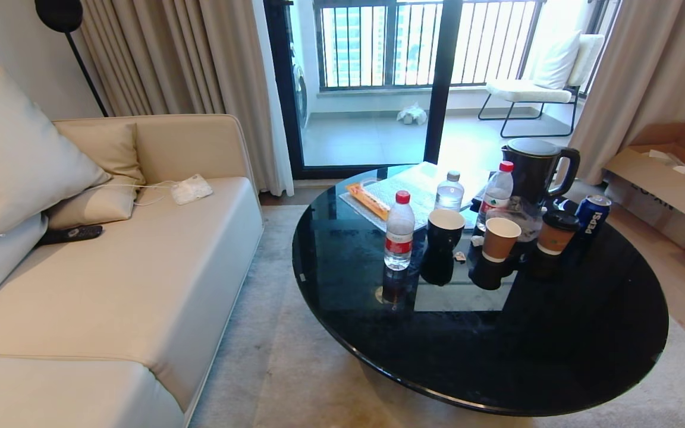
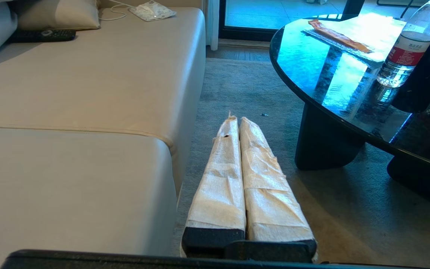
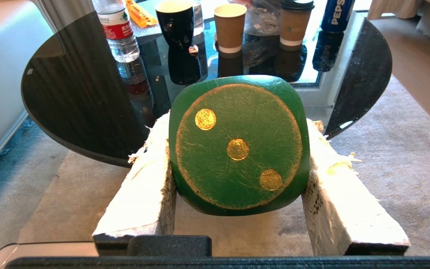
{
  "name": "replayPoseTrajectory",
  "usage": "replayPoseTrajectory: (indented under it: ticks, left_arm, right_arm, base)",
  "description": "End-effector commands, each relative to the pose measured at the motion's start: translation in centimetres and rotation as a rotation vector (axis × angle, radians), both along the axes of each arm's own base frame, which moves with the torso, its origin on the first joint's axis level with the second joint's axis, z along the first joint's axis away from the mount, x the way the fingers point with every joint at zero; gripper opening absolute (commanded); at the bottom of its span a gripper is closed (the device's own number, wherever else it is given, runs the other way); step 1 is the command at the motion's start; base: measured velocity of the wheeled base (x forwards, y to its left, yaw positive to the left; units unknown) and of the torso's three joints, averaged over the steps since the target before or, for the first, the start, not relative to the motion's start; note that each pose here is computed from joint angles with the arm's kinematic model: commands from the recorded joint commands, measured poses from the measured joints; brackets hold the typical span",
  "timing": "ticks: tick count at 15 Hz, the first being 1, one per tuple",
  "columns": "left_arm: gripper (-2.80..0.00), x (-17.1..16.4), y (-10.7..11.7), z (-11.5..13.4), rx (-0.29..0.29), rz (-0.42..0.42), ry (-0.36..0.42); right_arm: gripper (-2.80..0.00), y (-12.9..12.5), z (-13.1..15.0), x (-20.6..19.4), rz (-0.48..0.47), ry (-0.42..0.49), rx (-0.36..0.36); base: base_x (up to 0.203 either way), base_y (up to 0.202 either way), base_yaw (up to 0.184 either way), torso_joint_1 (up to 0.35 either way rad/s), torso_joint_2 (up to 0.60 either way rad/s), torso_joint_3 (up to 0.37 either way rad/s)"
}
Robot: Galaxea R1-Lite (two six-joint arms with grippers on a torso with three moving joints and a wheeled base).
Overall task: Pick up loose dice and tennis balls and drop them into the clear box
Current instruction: Put the toys in the box
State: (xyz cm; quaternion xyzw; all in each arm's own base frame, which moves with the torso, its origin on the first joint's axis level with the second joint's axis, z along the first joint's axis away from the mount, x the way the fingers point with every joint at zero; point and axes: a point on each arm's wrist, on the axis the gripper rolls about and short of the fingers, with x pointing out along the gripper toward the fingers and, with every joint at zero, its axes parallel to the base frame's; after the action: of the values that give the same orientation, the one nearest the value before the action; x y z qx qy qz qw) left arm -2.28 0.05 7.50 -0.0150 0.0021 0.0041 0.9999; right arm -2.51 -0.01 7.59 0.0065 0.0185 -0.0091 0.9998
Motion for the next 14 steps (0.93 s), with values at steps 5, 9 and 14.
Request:
replayPoseTrajectory:
  ticks: [5,9,14]
  left_arm:
    - [-2.8,0.0,0.0,0.0,-0.002,0.001,0.0]
    - [-2.8,0.0,0.0,0.01,0.001,0.001,-0.001]
    - [-2.8,0.0,0.0,0.01,-0.001,0.001,-0.001]
  right_arm:
    - [-2.8,0.0,0.0,0.01,-0.001,0.002,0.001]
    - [-2.8,0.0,0.0,0.01,-0.001,0.003,0.001]
    - [-2.8,0.0,0.0,0.01,-0.001,0.002,0.001]
  base:
    - [0.0,0.0,0.0,0.0,0.0,0.0]
    - [-0.144,0.0,0.0,0.002,0.0,0.004]
    - [-0.183,0.0,-0.001,0.002,0.0,0.002]
